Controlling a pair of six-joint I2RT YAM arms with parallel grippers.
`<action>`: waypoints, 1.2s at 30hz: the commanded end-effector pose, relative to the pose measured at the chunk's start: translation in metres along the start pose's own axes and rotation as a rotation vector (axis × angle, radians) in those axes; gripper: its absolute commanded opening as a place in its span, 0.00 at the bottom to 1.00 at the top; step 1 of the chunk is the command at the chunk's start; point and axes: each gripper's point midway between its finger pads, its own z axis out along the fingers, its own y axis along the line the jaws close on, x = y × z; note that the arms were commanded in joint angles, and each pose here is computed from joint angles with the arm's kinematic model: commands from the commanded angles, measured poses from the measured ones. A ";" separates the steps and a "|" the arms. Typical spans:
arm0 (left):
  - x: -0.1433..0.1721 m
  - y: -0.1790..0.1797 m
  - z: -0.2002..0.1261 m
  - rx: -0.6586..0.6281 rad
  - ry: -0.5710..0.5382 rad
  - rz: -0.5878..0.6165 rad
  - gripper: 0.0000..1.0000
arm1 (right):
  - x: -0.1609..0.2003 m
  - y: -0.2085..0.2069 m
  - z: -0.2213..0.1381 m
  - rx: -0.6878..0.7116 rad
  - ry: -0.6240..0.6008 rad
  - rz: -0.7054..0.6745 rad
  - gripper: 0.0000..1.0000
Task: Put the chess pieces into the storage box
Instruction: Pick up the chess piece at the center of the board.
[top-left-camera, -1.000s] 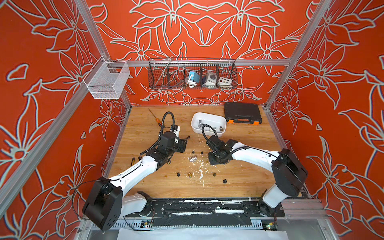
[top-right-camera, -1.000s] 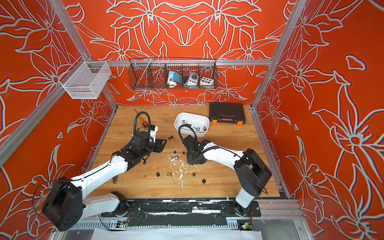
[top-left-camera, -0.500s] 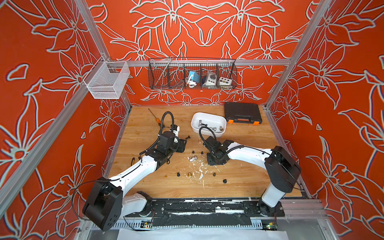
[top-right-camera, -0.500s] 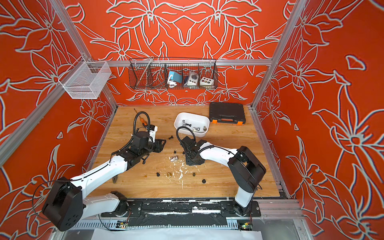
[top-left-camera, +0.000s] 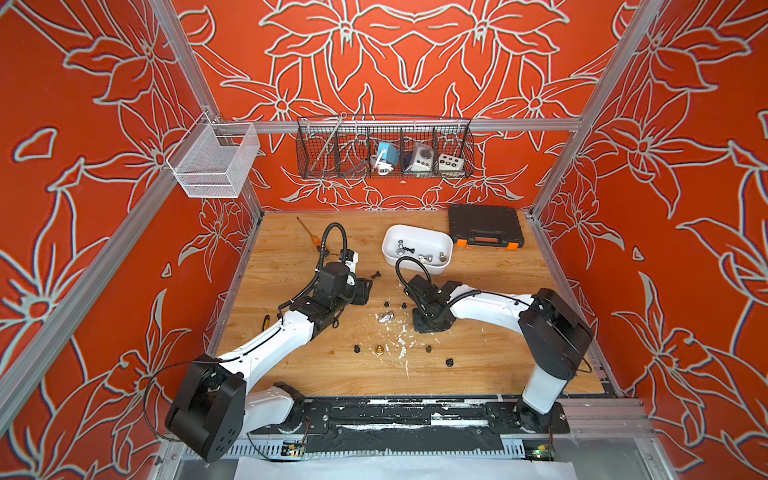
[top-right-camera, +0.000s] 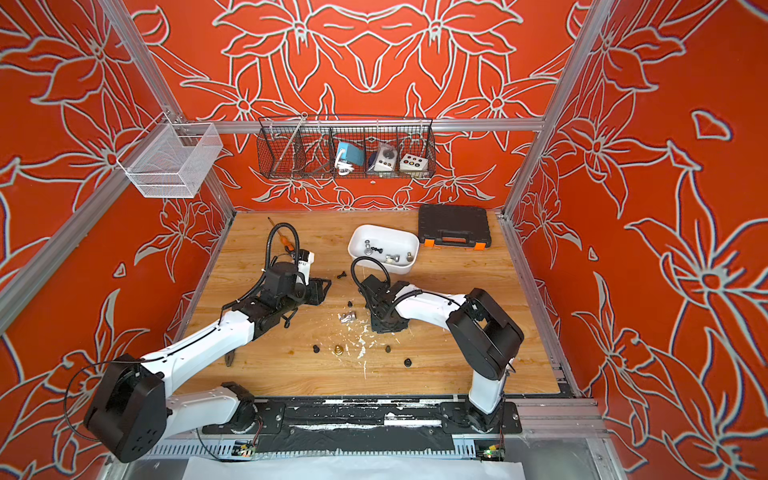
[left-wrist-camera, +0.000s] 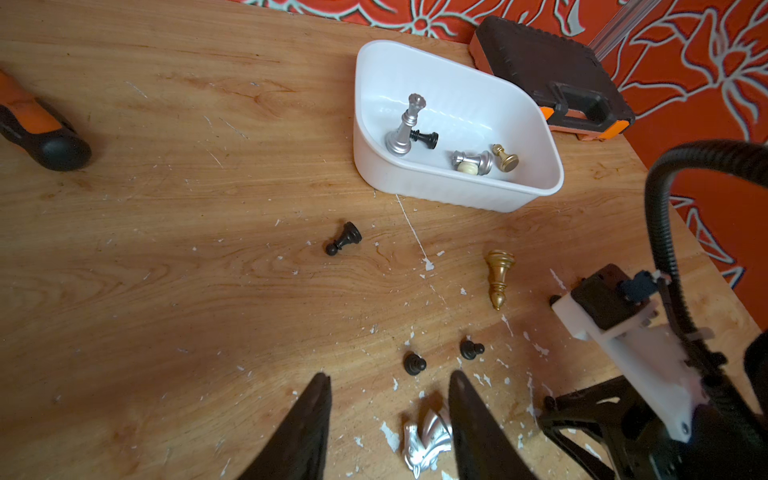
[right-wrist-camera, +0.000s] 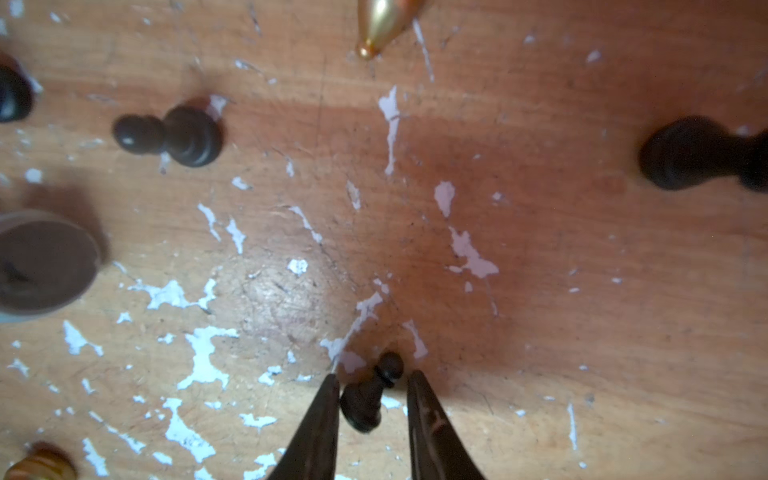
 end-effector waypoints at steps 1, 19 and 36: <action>0.004 0.001 -0.003 0.005 0.010 0.008 0.47 | -0.006 0.002 0.000 0.017 -0.024 0.021 0.30; 0.005 -0.002 -0.002 0.020 0.023 0.010 0.47 | -0.009 -0.008 0.006 0.075 -0.043 0.059 0.26; 0.003 -0.003 -0.001 0.023 0.024 0.011 0.47 | 0.001 -0.009 0.009 0.069 0.002 0.048 0.22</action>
